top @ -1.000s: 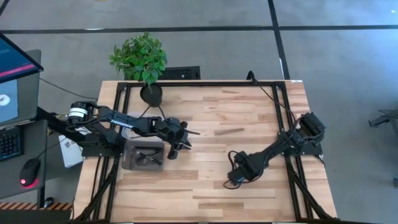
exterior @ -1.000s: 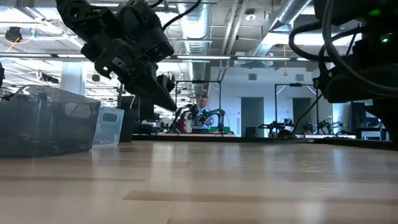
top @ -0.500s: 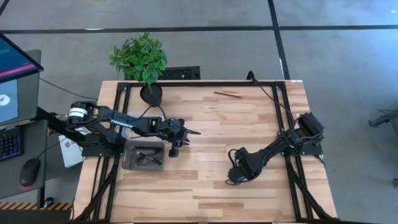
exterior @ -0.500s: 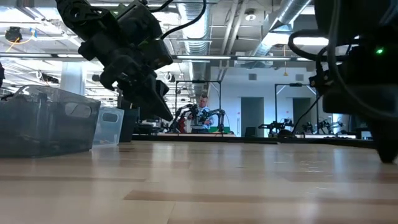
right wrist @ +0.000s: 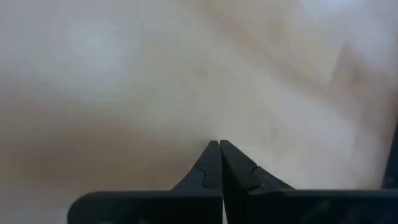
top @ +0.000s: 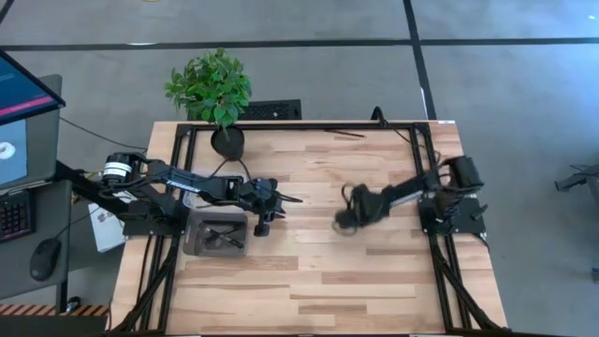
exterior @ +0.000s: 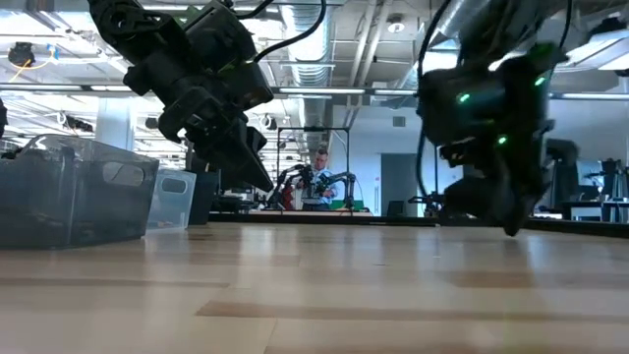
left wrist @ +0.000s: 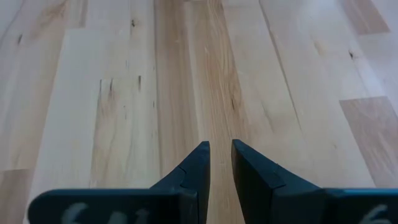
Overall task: Sort pens & pencils
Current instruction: Put the black pencil into the transparent bin
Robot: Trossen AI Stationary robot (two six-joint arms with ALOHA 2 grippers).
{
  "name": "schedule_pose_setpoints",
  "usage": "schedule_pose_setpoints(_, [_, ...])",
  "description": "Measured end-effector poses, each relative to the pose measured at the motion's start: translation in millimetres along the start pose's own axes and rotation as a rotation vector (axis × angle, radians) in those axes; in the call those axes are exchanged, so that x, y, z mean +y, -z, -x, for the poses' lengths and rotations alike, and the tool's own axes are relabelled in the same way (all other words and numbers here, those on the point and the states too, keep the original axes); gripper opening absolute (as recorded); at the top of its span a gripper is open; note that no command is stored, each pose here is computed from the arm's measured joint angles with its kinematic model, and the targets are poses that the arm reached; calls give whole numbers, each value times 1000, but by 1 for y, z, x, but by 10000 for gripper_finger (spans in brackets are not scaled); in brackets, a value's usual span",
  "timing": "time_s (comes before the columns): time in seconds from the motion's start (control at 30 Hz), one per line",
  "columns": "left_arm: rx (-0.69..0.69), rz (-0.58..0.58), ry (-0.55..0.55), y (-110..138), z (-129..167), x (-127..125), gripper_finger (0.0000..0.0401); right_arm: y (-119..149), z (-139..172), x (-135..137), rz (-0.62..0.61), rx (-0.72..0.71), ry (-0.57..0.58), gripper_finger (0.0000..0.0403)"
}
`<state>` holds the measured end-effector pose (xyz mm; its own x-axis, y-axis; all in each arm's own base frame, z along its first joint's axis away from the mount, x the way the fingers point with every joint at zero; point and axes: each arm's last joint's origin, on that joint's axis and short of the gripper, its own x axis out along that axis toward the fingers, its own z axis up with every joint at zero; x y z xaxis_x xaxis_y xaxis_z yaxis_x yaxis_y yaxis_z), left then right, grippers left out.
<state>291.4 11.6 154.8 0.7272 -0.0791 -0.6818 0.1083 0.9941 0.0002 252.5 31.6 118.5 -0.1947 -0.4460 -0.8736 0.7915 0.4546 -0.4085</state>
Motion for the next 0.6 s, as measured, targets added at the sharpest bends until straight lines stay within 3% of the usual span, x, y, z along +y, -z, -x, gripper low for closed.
schedule_pose_setpoints(0.07, [0,-4,0,0,0,0,57,-13,-10,-14,-4,-9,-14,13])
schedule_pose_setpoints(0.37, [-29,-59,-26,-3,0,2,57,-73,-27,-81,-64,-207,-324,30])
schedule_pose_setpoints(0.6, [-56,-67,-119,-6,1,5,57,-110,-19,-138,-84,-377,-306,28])
